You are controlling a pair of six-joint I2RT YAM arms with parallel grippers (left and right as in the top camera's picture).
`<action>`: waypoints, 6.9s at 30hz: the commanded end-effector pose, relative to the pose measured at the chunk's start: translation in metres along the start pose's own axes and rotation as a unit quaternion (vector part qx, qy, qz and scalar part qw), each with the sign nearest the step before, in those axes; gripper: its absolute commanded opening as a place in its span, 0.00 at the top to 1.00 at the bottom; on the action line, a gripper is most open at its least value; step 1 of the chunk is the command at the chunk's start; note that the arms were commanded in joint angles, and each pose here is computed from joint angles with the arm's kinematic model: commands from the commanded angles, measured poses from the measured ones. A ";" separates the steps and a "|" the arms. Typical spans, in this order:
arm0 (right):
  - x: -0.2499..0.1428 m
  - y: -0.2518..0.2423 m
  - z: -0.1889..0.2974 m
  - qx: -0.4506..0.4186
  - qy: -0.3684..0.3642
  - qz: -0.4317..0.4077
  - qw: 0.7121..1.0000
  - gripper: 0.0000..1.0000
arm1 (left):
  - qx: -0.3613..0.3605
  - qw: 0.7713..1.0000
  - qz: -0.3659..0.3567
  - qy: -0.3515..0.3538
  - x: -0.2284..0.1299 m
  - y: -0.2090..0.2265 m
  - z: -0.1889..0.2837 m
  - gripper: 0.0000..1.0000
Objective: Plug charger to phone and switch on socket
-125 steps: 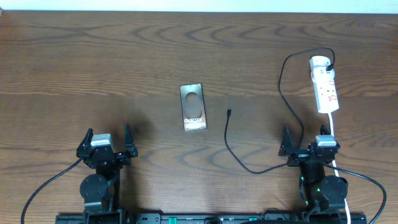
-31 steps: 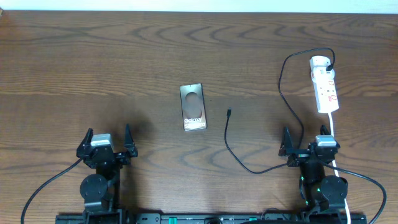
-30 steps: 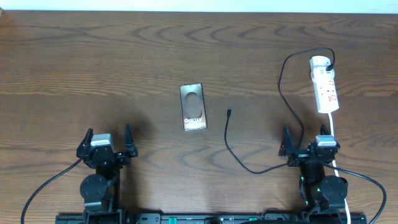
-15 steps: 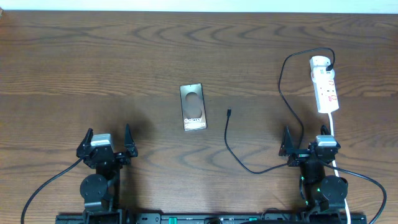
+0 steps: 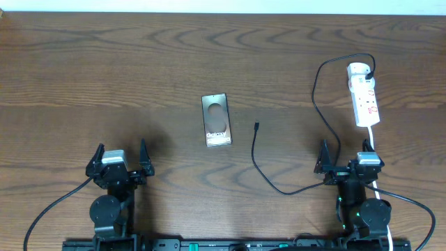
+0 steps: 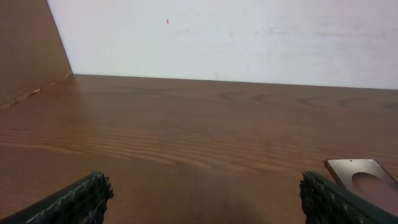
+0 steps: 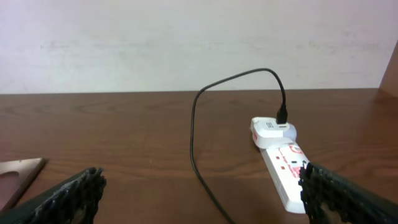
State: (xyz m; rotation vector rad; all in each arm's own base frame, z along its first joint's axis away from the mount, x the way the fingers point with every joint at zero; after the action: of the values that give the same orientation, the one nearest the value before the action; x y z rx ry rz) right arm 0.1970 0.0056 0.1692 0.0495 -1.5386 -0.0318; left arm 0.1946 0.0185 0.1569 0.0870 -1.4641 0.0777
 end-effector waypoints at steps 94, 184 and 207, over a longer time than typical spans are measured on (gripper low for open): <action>0.108 0.059 -0.109 0.192 0.369 -0.019 0.909 0.01 | -0.190 0.813 -0.005 0.551 0.053 -0.140 -0.146 0.05; 0.103 0.054 -0.111 0.172 0.379 -0.012 0.909 0.01 | -0.047 0.757 -0.089 0.646 -0.104 -0.207 -0.160 0.05; 0.103 0.054 -0.110 0.171 0.379 -0.013 0.909 0.01 | -0.081 0.744 -0.098 0.656 -0.108 -0.210 -0.154 0.05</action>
State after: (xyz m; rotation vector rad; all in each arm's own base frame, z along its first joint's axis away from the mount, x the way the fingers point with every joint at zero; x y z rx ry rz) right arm 0.3066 0.0578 0.2654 0.3342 -0.7300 0.2152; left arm 0.3654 -0.1813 0.0495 0.0011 -0.0816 -0.1319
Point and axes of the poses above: each gripper's point midway between its finger pads, its own z axis back along the fingers, its own y axis along the line the jaws close on, x = y × z, the point moved 5 cm from there along z, back along the fingers, and after that the axes turned 1 degree about -z, right-handed, at the moved point
